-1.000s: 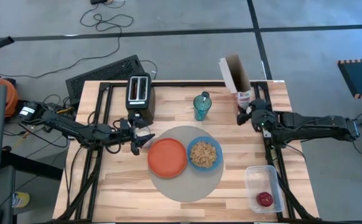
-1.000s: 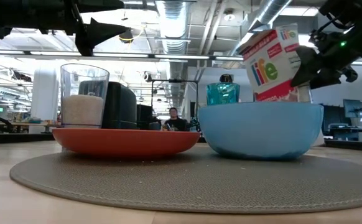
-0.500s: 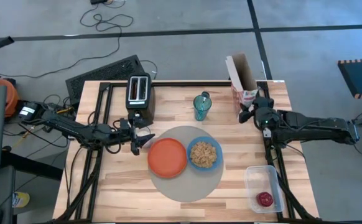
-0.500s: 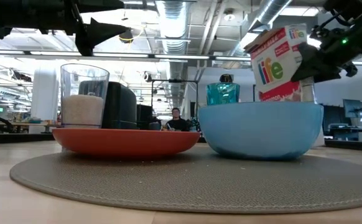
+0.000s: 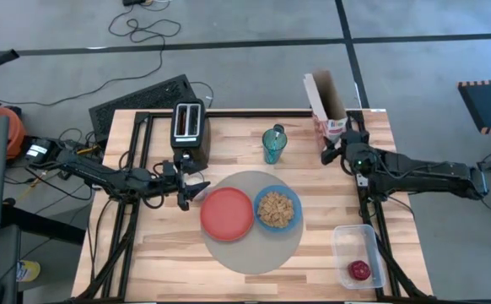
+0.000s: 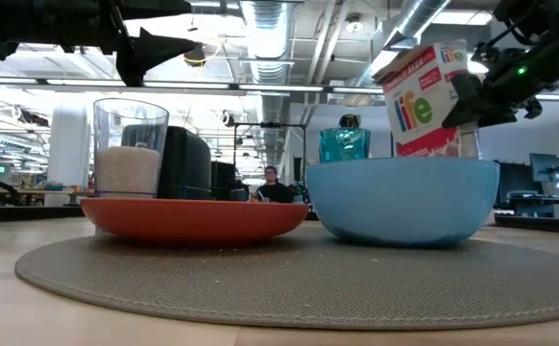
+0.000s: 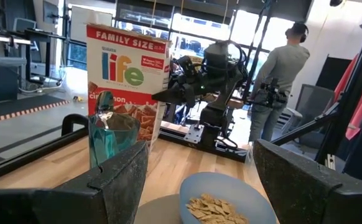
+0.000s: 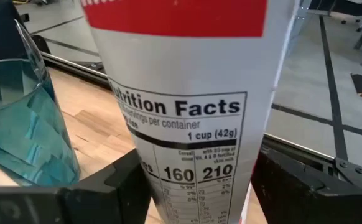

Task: Arrange a breakfast setting
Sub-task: Pour the cereal from the cereal box into the bowl

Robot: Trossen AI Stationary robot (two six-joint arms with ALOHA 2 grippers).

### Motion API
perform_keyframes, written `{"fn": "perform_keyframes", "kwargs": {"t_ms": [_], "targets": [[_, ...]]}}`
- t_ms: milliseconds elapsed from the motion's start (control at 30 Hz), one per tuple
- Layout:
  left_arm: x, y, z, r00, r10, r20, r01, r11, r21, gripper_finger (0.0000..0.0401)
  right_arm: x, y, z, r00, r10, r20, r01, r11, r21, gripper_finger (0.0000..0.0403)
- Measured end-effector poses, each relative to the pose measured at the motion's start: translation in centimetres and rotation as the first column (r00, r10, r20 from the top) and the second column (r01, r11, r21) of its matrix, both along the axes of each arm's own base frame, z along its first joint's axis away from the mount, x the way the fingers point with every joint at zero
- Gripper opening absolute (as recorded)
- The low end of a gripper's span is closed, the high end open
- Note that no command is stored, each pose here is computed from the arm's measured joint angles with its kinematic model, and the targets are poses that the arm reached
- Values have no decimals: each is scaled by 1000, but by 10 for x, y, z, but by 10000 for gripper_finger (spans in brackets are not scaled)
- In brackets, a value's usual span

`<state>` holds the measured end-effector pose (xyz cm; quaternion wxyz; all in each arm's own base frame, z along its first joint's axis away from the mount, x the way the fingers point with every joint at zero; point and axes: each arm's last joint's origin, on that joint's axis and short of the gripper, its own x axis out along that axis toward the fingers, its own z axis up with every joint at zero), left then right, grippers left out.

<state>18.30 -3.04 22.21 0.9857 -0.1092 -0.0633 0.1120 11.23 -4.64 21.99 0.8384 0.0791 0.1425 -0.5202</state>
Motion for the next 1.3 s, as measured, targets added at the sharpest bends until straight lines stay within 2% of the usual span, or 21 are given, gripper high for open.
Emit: {"fn": "perform_keyframes", "kwargs": {"t_ms": [133,400,533,800,900,1033,1300], "targets": [[0,0,0,1000,0,0,0,1000,-1,277,0,-1,0,1000,-9,-5,9,1000,-1,218],[4,-1,-6,1000,2,-27,-3,1000,-30,277,-1,-2,0,999,-13,-33,13,1000,-15,84],[10,-2,-5,999,2,-39,-3,1000,-29,277,-2,-2,1,1000,-12,-20,12,1000,-15,46],[21,-5,5,997,4,-80,-5,1000,-2,277,-15,7,15,999,29,29,-29,1000,3,33],[22,-5,6,995,5,-97,-5,1000,2,277,-21,11,10,999,32,16,-33,999,42,35],[22,-5,6,995,9,-100,-9,1000,2,277,-20,13,6,999,30,34,-31,999,43,33],[22,-5,6,995,20,-98,-20,1000,1,277,-14,12,-23,999,-26,23,24,997,80,34]]}}
